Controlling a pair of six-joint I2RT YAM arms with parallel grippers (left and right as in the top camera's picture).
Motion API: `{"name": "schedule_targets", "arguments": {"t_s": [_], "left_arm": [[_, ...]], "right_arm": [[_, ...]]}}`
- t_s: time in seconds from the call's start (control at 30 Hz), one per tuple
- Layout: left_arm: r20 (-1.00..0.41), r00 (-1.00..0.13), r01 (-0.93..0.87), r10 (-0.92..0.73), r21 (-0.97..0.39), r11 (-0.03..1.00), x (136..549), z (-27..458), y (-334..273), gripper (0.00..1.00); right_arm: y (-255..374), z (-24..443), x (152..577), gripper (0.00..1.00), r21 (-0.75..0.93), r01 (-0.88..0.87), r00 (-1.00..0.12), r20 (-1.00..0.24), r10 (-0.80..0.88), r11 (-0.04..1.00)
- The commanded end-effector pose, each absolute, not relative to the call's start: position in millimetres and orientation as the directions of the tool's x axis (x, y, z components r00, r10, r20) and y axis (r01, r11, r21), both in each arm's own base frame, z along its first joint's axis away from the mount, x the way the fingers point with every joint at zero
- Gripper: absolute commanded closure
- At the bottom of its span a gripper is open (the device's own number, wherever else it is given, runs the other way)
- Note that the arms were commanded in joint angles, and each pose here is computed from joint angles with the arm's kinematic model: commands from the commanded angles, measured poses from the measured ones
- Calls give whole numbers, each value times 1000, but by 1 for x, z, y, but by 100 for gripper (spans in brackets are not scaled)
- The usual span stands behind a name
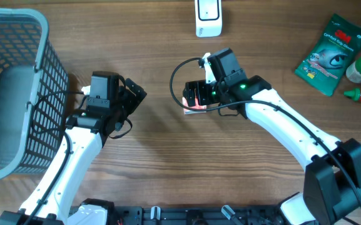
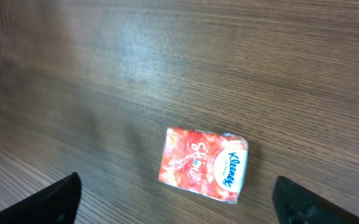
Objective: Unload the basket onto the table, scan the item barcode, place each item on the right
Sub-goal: 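Lift the tissue pack with the right gripper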
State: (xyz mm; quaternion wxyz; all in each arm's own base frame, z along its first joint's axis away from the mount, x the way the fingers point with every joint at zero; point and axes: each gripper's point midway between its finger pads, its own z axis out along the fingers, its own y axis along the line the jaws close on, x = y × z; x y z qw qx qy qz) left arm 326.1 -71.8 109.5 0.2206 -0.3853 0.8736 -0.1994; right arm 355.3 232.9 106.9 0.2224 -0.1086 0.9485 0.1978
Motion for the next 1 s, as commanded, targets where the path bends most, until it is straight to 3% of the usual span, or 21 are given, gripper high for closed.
{"name": "schedule_targets", "arguments": {"t_s": [0.0, 0.13, 0.2, 0.23, 0.3, 0.43, 0.8, 0.97], "left_arm": [[-246, -603, -591, -759, -501, 632, 326, 105, -67, 0], [-246, -603, -591, -759, -501, 632, 326, 105, -67, 0], [-246, -604, -591, -758, -501, 633, 326, 105, -67, 0], [-246, -603, -591, -759, -501, 632, 326, 105, -67, 0], [-245, -603, -591, -759, -501, 632, 326, 105, -67, 0], [-245, -603, -591, -759, -501, 632, 326, 105, -67, 0], [-246, -604, -591, -758, -501, 633, 326, 105, -67, 0], [-246, -603, -591, -759, -501, 632, 326, 105, -67, 0]], "right_arm": [[231, 109, 357, 9, 394, -133, -909, -415, 47, 909], [230, 93, 356, 33, 405, -7, -926, -347, 147, 914], [226, 77, 349, 35, 401, 150, -928, -259, 268, 904], [224, 68, 342, 32, 401, 274, -913, -178, 368, 874], [224, 54, 329, 44, 382, 479, -844, -47, 534, 790], [228, 39, 323, 55, 348, 680, -707, 82, 702, 645], [235, 2, 329, 58, 314, 745, -648, 133, 750, 588], [241, -19, 324, 64, 281, 769, -631, 191, 752, 574]]}}
